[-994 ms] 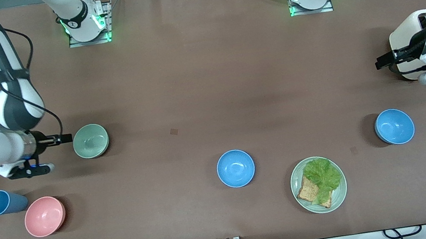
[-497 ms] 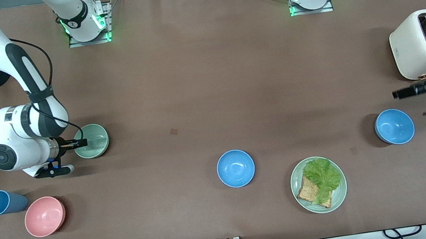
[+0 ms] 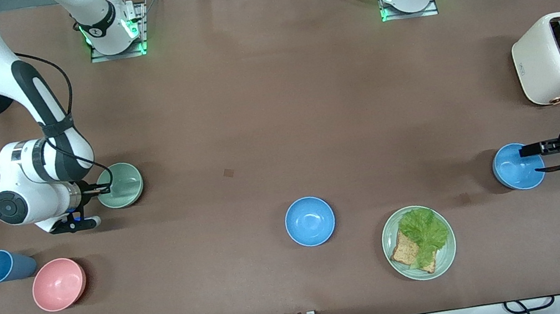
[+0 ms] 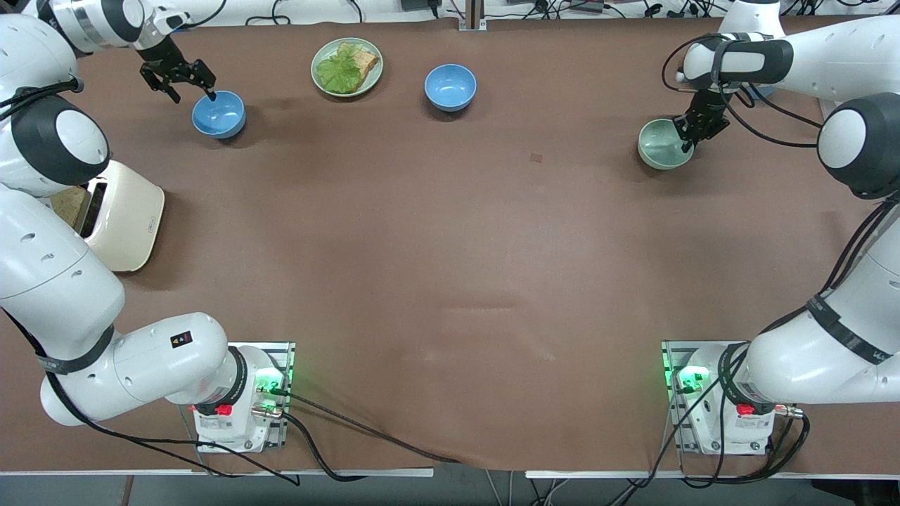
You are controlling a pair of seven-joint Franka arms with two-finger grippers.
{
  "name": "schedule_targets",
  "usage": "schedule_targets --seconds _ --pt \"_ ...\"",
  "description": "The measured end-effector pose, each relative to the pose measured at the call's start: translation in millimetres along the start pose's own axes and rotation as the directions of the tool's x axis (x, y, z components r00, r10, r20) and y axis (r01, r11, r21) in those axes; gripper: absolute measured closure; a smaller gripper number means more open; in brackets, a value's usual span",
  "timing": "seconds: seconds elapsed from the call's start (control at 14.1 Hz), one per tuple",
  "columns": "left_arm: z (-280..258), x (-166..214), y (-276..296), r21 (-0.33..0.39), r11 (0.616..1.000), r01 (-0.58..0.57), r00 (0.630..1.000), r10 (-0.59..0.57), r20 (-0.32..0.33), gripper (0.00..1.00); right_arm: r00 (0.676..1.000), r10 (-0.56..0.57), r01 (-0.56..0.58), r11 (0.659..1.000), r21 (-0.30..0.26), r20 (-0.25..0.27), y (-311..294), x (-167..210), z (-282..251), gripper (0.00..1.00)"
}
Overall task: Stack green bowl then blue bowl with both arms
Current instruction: 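Grasp the green bowl with the right gripper while the left gripper grasps the blue bowl, then slide the green bowl toward the table center with the right gripper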
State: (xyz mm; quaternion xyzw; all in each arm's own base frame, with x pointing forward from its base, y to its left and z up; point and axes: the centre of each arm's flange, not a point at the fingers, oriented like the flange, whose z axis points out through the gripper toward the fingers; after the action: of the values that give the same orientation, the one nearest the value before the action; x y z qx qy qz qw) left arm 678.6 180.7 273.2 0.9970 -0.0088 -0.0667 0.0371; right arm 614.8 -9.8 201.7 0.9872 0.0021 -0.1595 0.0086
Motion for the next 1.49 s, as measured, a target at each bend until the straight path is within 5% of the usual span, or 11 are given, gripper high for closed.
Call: schedule_targets --seconds 0.21,0.57,0.99,1.28,1.49 --pt "19.6 4.1 -18.8 -0.001 0.999 -0.045 0.998 0.045 -0.038 0.0 0.997 -0.059 0.06 0.998 0.011 -0.041 -31.2 2.4 -22.6 0.94" --pt "39.3 15.0 -23.8 0.013 0.997 -0.071 0.992 0.072 -0.105 0.0 0.978 -0.169 0.178 0.981 0.074 -0.123 -186.3 -5.7 -68.9 0.95" --pt "57.6 19.4 -28.4 0.015 0.997 -0.081 0.989 0.083 -0.126 0.0 0.994 -0.102 0.108 0.985 0.132 -0.048 -379.4 -62.4 -28.6 0.95" --pt "57.7 18.5 -33.5 0.015 0.997 -0.077 0.989 0.078 -0.128 0.0 0.997 -0.057 0.063 0.985 0.159 -0.043 -434.6 -76.5 0.1 0.95" --pt "57.1 18.7 -33.9 0.016 0.997 -0.079 0.988 0.08 -0.129 0.15 0.999 -0.045 0.049 0.987 0.153 -0.03 -448.1 -81.8 21.5 0.95"
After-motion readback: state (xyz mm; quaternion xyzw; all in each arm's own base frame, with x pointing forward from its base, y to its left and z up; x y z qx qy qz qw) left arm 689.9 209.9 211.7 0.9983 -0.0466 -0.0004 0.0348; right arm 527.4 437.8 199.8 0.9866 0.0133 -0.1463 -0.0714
